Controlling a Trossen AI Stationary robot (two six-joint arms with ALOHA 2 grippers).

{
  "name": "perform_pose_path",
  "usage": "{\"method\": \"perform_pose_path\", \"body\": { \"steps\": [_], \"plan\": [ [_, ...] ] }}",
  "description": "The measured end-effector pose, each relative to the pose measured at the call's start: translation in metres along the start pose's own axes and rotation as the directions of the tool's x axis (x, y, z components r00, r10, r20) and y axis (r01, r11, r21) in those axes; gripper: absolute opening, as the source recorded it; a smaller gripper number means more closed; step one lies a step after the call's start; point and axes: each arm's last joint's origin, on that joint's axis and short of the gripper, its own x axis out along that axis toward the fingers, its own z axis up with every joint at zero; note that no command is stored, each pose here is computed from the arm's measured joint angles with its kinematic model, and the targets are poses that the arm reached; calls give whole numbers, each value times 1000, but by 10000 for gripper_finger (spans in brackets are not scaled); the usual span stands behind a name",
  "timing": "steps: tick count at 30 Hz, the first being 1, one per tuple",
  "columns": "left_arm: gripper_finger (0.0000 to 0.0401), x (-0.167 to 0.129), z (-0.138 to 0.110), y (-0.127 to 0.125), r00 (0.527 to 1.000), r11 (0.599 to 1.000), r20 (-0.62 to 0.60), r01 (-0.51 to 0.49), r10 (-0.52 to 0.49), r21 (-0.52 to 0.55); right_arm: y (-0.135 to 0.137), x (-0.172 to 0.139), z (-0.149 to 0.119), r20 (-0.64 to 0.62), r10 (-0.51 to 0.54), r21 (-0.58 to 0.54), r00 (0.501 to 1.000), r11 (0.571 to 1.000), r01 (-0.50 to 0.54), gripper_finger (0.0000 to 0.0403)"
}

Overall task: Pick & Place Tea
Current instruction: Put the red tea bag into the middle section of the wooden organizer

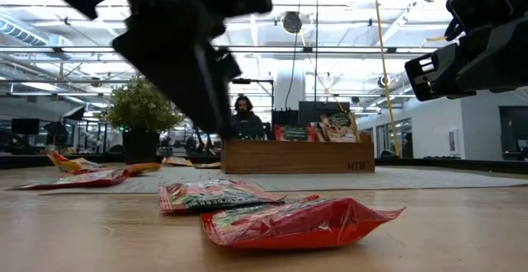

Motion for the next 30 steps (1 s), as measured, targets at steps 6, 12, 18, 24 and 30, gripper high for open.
{"method": "perform_pose_path", "body": {
  "steps": [6, 12, 18, 24, 30],
  "plan": [
    [211, -9, 14, -17, 994, 979, 66, -94, 83, 182, 0, 0, -1, -10, -2, 0, 1000, 1000, 2, 91],
    [257, 0, 9, -26, 991, 875, 55, -135, 124, 465, 0, 0, -2, -18, -4, 0, 1000, 1000, 4, 91],
    [280, 18, -6, -36, 981, 715, -16, -129, 192, 687, 0, 0, -1, -15, -5, 1, 1000, 1000, 5, 91],
    [277, 35, -10, -38, 983, 669, -28, -101, 180, 736, 0, 0, -1, -13, -5, 15, 1000, 1000, 5, 91],
    [275, 43, -6, -32, 994, 680, -20, -61, 110, 731, 0, 0, -1, -14, -5, 15, 1000, 1000, 5, 91]
  ]
}}
